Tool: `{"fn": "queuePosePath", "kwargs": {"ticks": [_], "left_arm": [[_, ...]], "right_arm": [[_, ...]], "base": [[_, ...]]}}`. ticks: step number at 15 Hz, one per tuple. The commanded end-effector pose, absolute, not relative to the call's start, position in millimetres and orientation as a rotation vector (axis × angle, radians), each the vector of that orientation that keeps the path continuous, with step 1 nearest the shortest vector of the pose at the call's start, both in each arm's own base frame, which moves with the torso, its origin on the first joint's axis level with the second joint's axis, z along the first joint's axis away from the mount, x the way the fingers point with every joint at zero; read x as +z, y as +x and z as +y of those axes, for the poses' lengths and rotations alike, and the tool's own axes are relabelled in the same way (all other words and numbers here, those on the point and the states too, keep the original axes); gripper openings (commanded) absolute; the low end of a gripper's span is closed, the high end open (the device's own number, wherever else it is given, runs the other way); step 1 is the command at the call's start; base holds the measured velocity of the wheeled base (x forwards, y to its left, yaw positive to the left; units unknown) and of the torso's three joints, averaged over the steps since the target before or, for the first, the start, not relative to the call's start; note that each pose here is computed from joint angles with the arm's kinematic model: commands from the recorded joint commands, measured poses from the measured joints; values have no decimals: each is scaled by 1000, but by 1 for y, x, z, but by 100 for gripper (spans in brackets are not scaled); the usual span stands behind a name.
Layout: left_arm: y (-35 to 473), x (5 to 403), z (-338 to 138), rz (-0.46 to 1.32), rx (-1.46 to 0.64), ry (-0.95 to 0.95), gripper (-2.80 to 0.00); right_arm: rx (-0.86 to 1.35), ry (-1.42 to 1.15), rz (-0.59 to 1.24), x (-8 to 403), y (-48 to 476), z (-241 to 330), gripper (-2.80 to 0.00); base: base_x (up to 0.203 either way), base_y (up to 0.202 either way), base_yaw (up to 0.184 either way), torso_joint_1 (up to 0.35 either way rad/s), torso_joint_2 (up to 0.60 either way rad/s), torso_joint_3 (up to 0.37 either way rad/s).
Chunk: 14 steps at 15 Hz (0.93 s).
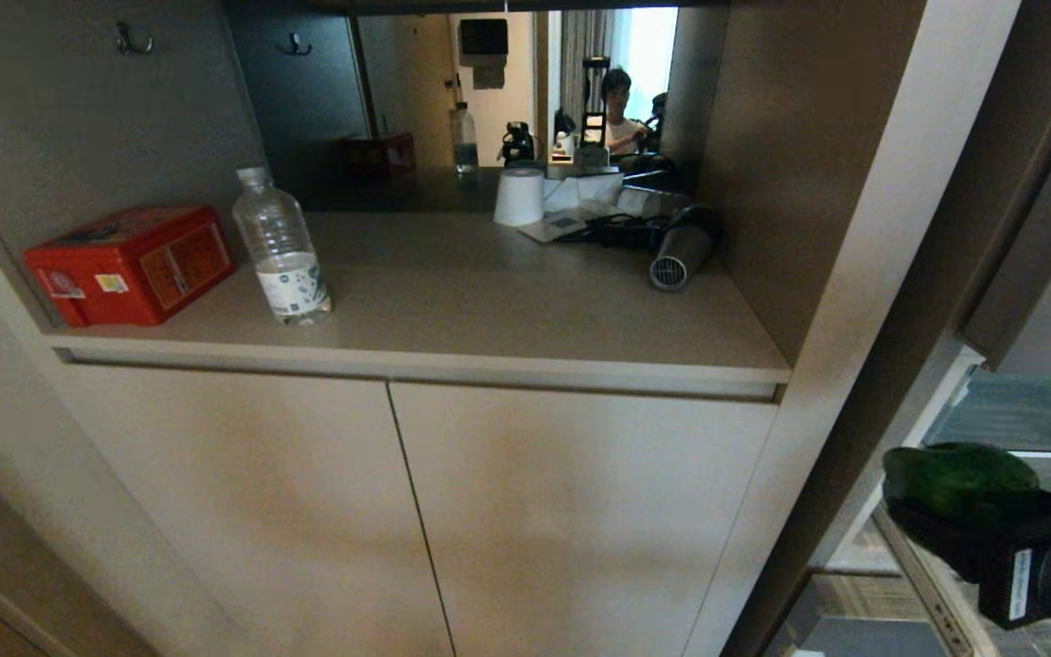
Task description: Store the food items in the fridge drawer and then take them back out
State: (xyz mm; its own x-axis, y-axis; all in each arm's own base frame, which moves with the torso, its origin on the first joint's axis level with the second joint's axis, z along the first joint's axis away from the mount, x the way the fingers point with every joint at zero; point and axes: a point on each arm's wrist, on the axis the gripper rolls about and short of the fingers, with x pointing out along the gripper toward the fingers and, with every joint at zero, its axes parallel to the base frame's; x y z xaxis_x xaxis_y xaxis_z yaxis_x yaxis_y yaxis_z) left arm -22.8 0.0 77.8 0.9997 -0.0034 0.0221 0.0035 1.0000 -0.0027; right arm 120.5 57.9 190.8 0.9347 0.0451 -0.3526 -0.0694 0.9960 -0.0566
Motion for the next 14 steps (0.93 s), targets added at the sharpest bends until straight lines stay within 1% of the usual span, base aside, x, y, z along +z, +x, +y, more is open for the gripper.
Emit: {"fn": "queuePosePath", "kwargs": {"ticks": [1,4,5,7,11,14], "left_arm": [[-22,75,0,-12,-3,-3,-280],[-22,75,0,-12,-3,-3,-280],[-22,75,0,-12,-3,-3,-280],[-22,75,0,-12,-3,-3,-280],[-22,75,0,-12,-3,-3,-280],[-22,75,0,-12,-3,-3,-280]], "right_arm": [[-147,-33,369,187,122,30,-280],[-481,28,427,177,113,-16,-280],[-559,58,452,173,108,-29,-280],[-647,139,502,165,101,-52,-280],[-610,342,656,143,118,-94,-280],[-588,391,720,126,138,-114,-280]], "base": [[0,0,0,0,0,0],[0,0,0,0,0,0],[0,0,0,0,0,0],[0,0,0,0,0,0],[0,0,0,0,0,0],[0,0,0,0,0,0]]}}
